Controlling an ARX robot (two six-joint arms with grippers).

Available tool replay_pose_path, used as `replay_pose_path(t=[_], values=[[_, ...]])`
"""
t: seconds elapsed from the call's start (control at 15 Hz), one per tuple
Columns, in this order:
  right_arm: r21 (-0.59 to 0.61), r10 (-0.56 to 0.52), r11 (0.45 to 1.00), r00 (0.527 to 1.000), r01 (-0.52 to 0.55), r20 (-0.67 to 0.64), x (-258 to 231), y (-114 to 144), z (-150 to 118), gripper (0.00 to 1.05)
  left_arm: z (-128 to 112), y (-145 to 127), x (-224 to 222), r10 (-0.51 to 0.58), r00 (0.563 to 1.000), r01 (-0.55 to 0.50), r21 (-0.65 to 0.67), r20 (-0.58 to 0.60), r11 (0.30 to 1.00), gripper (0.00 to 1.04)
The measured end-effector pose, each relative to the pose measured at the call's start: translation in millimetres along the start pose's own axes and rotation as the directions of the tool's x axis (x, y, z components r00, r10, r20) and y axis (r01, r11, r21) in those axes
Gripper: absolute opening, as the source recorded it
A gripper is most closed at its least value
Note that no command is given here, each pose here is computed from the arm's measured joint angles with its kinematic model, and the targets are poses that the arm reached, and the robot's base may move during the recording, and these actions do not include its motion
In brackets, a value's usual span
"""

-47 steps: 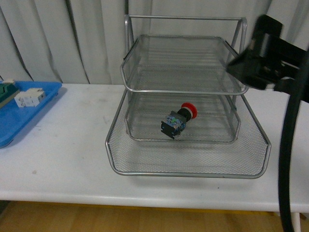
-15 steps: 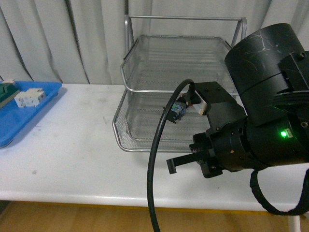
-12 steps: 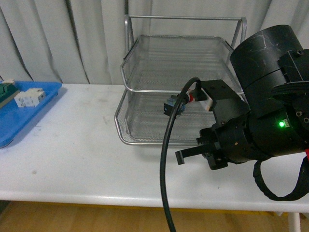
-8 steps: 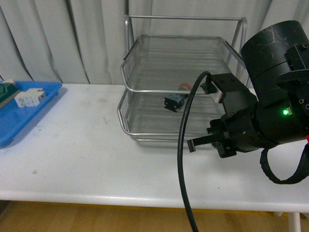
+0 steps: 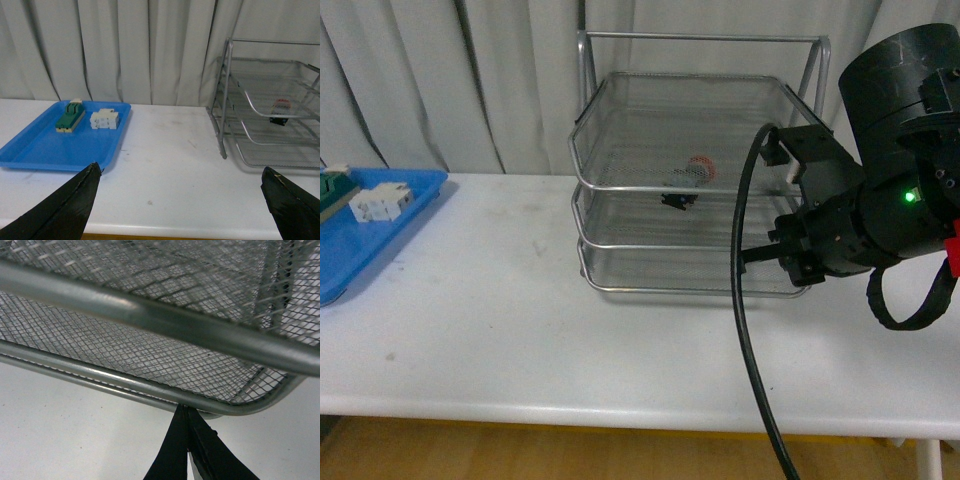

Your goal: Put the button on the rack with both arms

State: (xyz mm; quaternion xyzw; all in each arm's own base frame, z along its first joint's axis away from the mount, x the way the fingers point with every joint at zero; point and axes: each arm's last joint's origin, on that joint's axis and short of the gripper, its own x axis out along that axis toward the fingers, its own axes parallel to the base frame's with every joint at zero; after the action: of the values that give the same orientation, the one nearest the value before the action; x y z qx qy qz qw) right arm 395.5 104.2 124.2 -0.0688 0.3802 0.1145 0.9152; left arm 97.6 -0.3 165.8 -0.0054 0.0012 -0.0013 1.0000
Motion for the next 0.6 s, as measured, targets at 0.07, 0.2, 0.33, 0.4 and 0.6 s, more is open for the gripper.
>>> replay_pose_path(t=[0.07,0.2,0.33,0.4,0.6], values=[[0.003,-0.003,1.0,1.0,0.003,0.006,0.4,-1.9,2.1,0.02,0.0,0.0,0.0,0.0,1.0,0.0,0.0,0.0,1.0,0.98],[0.003,-0.005,1.0,1.0,0.005,0.001,5.6,-1.9,4.1,0.02,0.0,0.0,0.0,0.0,1.0,0.0,0.0,0.0,1.0,0.98],[-0.011,-0.013,1.0,1.0,0.013,-0.003,10.0,-2.2,6.6,0.02,0.0,0.0,0.0,0.0,1.0,0.0,0.0,0.0,1.0,0.98],[-0.009,-0.022,1.0,1.0,0.022,-0.006,11.9,-4.0,7.5,0.02,0.0,0.0,0.0,0.0,1.0,0.0,0.0,0.0,1.0,0.98],[-0.005,-0.046,0.999,0.999,0.046,-0.011,12.7,-11.3,7.8,0.02,0.0,0.0,0.0,0.0,1.0,0.0,0.0,0.0,1.0,0.98]])
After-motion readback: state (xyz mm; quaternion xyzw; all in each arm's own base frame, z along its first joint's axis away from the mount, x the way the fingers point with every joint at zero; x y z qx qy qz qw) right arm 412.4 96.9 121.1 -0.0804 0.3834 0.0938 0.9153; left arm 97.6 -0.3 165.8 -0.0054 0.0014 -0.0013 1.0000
